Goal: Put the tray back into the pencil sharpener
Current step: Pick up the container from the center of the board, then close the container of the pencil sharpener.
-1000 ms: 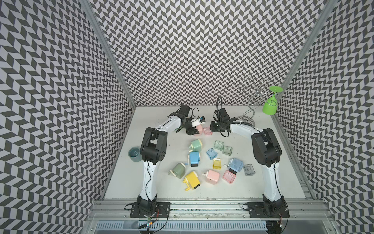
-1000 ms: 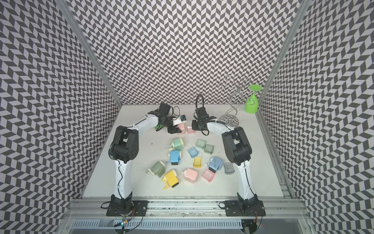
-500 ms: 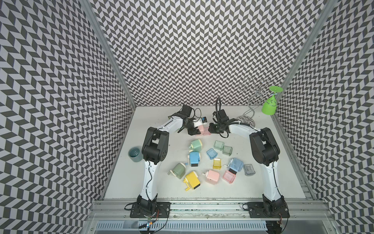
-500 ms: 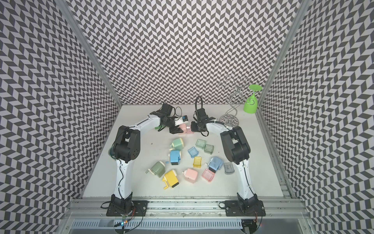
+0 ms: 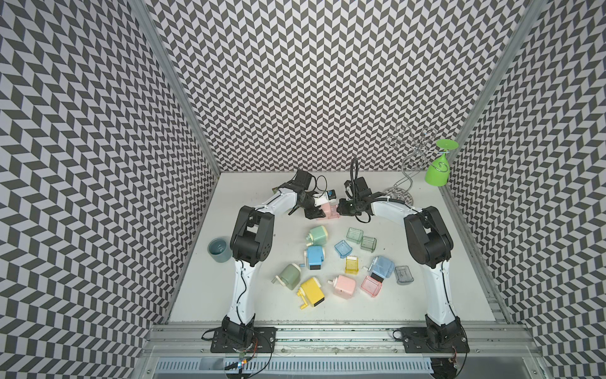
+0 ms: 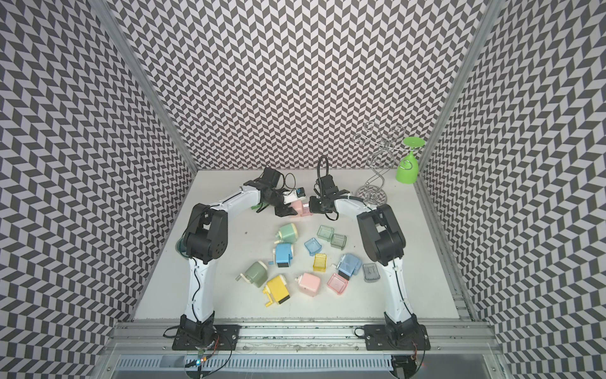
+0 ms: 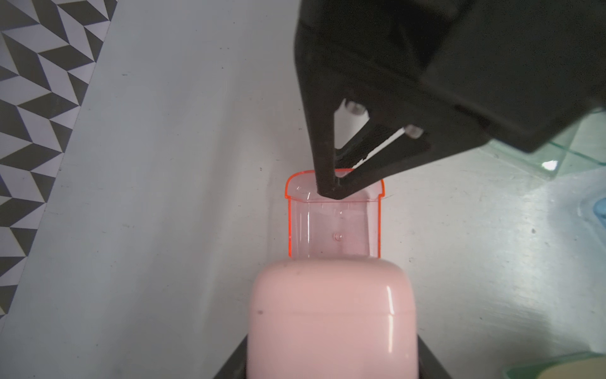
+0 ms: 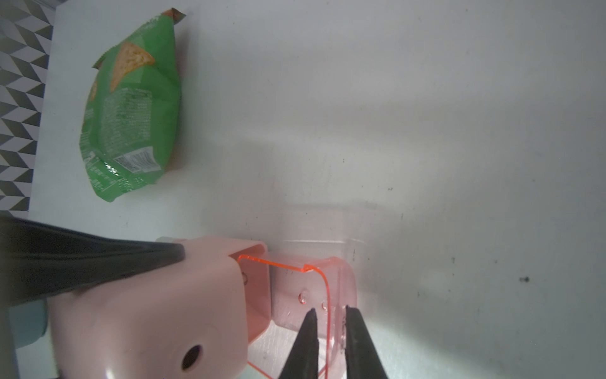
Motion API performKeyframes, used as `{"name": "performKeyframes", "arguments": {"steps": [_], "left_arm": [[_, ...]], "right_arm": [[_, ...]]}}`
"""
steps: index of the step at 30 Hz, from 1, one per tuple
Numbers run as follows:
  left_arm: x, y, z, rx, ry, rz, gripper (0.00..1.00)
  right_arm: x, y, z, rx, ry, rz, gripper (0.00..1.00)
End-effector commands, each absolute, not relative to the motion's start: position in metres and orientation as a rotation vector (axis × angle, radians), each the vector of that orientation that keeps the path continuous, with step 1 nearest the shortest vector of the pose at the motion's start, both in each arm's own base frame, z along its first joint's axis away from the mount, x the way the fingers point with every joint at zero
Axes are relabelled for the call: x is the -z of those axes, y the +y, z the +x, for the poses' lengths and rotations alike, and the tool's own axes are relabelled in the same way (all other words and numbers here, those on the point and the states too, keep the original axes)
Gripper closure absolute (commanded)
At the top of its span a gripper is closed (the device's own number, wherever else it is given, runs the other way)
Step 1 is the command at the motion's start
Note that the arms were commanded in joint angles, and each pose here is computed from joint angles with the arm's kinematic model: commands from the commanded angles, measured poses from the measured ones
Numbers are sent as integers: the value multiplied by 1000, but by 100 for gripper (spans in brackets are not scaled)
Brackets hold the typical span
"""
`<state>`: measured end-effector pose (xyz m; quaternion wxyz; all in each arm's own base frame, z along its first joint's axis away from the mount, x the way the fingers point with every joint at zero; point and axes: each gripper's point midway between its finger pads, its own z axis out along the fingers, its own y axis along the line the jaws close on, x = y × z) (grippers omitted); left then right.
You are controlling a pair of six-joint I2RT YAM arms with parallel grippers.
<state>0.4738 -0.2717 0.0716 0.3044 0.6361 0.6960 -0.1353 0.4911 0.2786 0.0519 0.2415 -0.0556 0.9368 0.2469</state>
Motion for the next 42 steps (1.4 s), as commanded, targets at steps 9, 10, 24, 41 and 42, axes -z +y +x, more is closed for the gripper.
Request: {"name": "performKeyframes", "arguments": {"steps": [9, 10, 24, 41, 42], "left_arm": [[-48, -270, 471, 305, 1866, 1763, 77], [-47, -269, 471, 299, 1865, 1771, 77], [-45, -270, 473, 247, 1856, 1789, 78], [-52, -272, 473, 260, 1812, 1799, 80], [-51, -272, 474, 262, 1817, 1793, 80]], "right_arm": [[-76, 297, 491, -766, 2474, -233, 85], [-77, 297, 491, -767, 2471, -236, 86], [-80, 293, 490, -741, 2452, -233, 88], [-89, 302, 489, -898, 2421, -230, 79], [-92, 298, 490, -906, 2417, -212, 76]]}}
